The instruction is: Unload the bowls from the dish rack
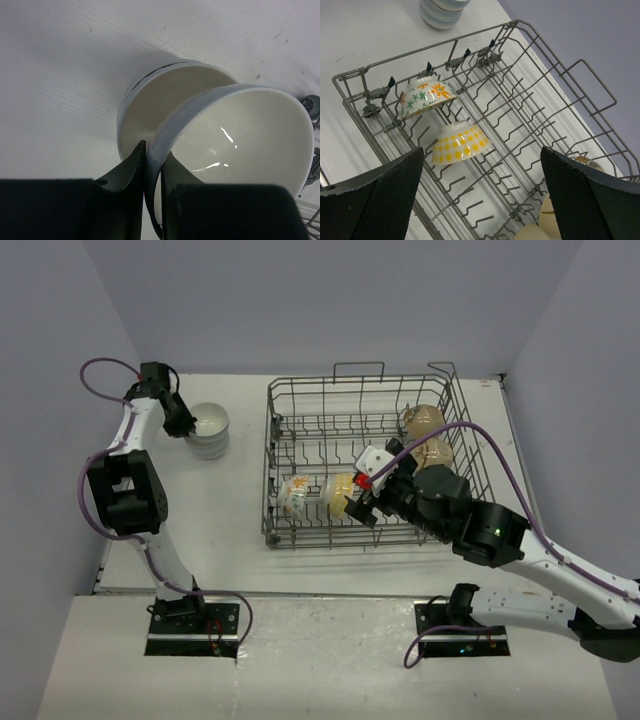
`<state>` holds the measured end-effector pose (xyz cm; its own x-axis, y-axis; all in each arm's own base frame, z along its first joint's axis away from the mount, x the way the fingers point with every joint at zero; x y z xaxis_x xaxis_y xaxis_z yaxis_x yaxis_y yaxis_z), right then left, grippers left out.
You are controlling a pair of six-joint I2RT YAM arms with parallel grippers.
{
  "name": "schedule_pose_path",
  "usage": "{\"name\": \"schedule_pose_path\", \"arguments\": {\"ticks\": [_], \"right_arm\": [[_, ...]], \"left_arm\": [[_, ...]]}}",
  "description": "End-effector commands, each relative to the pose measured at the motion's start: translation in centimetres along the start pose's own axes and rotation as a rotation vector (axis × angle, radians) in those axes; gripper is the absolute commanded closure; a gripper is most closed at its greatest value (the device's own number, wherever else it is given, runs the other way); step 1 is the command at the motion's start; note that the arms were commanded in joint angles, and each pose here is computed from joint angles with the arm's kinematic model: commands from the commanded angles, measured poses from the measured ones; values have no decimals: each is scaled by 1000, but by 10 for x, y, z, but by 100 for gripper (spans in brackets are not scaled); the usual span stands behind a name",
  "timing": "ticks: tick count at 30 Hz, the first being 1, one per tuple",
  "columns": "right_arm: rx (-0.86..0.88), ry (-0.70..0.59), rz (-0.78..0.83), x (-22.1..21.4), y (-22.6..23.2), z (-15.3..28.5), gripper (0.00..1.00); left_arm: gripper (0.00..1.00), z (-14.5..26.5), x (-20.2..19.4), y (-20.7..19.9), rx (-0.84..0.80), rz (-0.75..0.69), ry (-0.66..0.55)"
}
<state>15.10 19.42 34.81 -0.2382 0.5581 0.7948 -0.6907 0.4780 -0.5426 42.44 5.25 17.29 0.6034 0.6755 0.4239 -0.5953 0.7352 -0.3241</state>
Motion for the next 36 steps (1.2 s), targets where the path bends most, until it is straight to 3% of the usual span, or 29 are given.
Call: {"name": "schedule_pose_path", "arguments": {"ticks": [1,10,15,21,32,36], "right_arm": [[-1,-50,-20,8,-1,0,1],[4,-45,-15,7,0,-1,1],[3,-52,-15,7,-1,0,1],[1,-52,-13,7,-1,0,1],[7,-49,-13,6,1,-2,1],[15,-50,-10,6,2,-2,1]], "left_arm": [[91,8,16,-3,-25,11,-61],[85,4,14,4,-12,14,-40],[72,5,14,4,-13,13,-42],[66,8,14,4,-16,10,-38],[72,35,19,3,-19,-12,-92],[67,34,14,5,-20,-17,-71]]}}
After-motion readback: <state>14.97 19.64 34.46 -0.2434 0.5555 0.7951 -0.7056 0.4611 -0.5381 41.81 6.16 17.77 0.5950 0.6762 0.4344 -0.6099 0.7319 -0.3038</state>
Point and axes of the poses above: each gripper's point midway between its finger pads, its own z axis back along the fingers, its own y axis along the line the jaws close on, x = y × z, the point moved 7 cm from there along z, back along the fingers, and after that the axes turned 11 degrees about z, right-handed, at the moved point
